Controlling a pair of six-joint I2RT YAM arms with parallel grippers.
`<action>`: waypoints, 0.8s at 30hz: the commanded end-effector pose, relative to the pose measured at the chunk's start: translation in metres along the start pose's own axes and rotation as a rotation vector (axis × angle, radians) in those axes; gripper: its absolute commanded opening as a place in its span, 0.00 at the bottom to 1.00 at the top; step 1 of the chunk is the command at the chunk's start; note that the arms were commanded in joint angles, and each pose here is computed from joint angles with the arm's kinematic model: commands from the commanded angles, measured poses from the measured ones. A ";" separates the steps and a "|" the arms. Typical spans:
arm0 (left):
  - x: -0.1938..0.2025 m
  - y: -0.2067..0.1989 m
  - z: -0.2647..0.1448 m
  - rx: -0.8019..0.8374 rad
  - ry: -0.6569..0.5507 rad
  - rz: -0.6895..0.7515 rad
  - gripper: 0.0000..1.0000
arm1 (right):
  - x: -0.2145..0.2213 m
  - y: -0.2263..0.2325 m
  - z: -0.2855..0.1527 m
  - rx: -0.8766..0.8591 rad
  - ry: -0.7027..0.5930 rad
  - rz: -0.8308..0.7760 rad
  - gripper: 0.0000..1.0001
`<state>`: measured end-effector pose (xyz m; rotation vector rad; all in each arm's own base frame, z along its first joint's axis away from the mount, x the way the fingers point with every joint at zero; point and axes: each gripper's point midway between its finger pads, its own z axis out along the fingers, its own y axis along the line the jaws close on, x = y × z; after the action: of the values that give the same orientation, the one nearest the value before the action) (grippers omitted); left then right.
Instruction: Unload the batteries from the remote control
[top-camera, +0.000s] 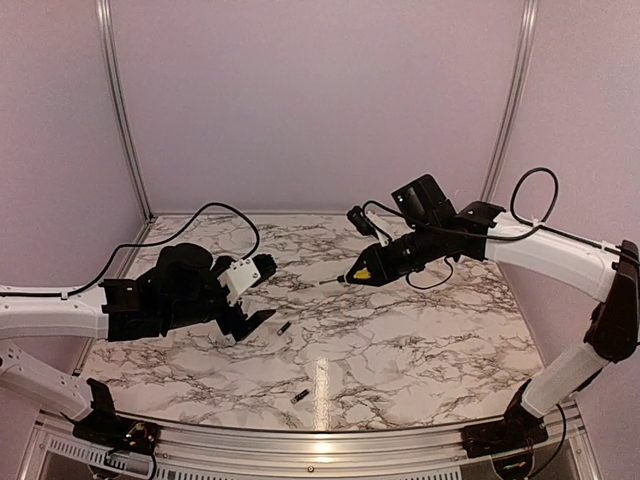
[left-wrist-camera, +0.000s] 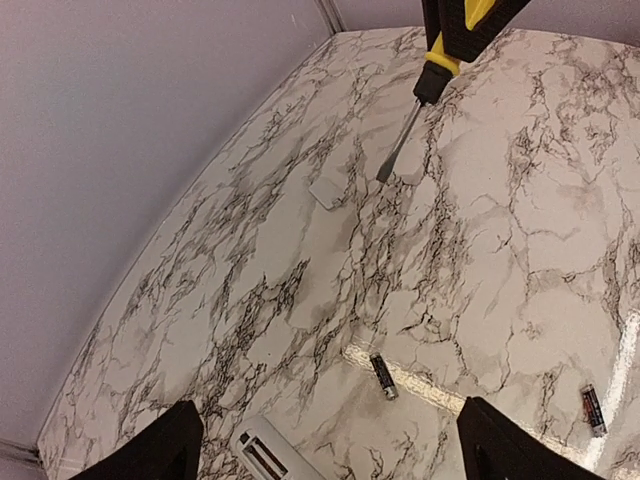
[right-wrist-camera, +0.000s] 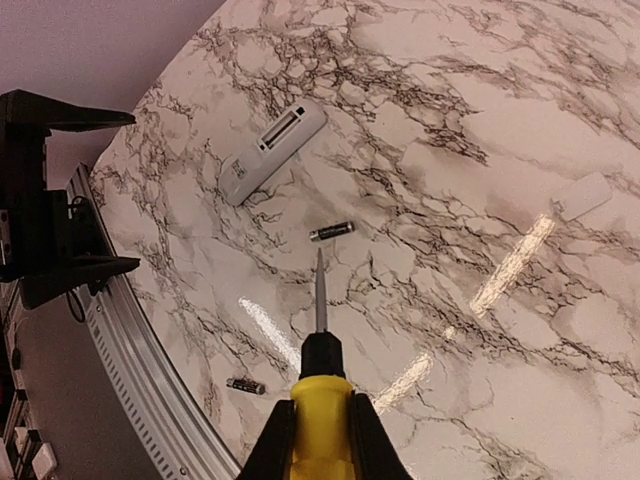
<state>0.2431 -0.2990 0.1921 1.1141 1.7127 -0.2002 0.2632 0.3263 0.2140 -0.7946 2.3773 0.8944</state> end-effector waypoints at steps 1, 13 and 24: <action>-0.037 -0.018 0.009 0.094 -0.084 0.174 0.91 | -0.008 0.026 0.007 -0.087 0.019 -0.033 0.00; -0.070 -0.047 0.042 0.223 -0.163 0.292 0.66 | -0.008 0.069 0.009 -0.270 0.050 -0.075 0.00; -0.079 -0.063 0.057 0.278 -0.172 0.314 0.20 | -0.005 0.072 0.006 -0.289 0.056 -0.074 0.00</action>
<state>0.2402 -0.4013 0.2041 1.4868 1.4011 -0.3073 0.2238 0.3699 0.2252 -0.9934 2.3403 1.1785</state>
